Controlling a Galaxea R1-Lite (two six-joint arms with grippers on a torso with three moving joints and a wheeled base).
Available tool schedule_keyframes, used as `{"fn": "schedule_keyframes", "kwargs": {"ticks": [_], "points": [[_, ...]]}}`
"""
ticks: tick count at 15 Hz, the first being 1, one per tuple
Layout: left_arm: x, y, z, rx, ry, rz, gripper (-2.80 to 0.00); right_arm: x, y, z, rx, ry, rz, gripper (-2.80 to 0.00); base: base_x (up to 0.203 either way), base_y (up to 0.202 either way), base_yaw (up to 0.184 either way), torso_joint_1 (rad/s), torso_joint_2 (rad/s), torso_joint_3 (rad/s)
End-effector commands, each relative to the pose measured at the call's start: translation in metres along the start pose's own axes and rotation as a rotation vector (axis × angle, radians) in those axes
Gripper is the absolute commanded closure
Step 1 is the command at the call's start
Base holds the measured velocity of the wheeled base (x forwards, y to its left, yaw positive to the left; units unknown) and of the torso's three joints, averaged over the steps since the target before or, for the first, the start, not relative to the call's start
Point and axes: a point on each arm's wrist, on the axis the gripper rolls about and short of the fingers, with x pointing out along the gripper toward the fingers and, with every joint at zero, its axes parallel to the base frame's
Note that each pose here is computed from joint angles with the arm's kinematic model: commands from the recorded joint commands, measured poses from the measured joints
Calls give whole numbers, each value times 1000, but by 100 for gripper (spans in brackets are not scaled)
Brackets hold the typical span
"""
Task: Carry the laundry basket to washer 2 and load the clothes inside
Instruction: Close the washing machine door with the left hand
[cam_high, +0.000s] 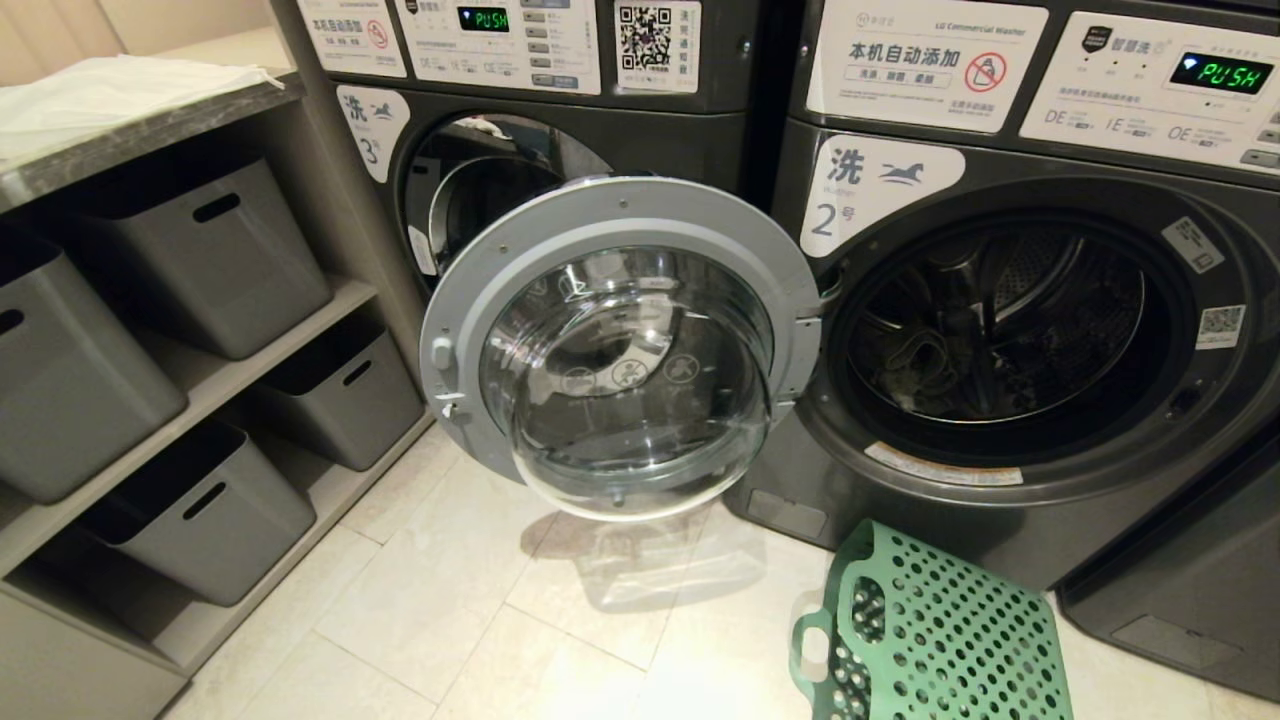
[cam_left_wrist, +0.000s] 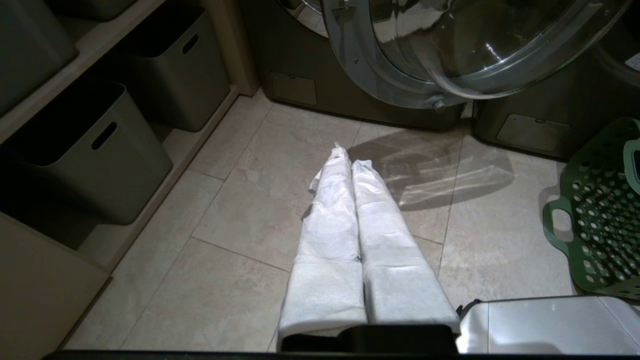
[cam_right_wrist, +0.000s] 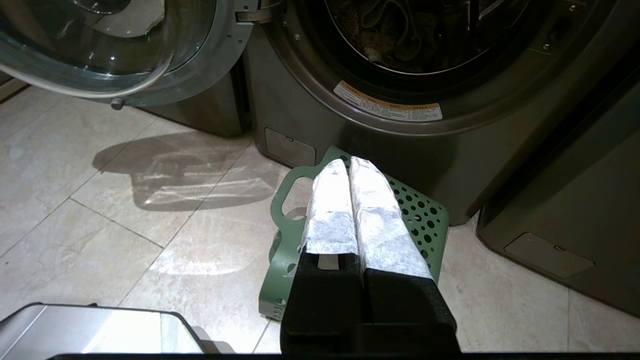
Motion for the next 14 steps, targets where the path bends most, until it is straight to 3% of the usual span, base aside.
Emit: {"fn": "schedule_keyframes", "kwargs": {"ticks": [1,5,11,14], "points": [[0,0,0,0,0,0,0,0,0,0,1,1,1,0,0,0,0,0,0,0],[0,0,0,0,0,0,0,0,0,0,15,0,-3,0,0,0,0,0,0,0],[0,0,0,2,0,-1,0,0,0,0,21,0,-3,0,-3,2,-104,5,3,3],[0,0,0,2,0,0,0,0,0,0,21,0,-3,0,0,0,-23,0,1,0]]}}
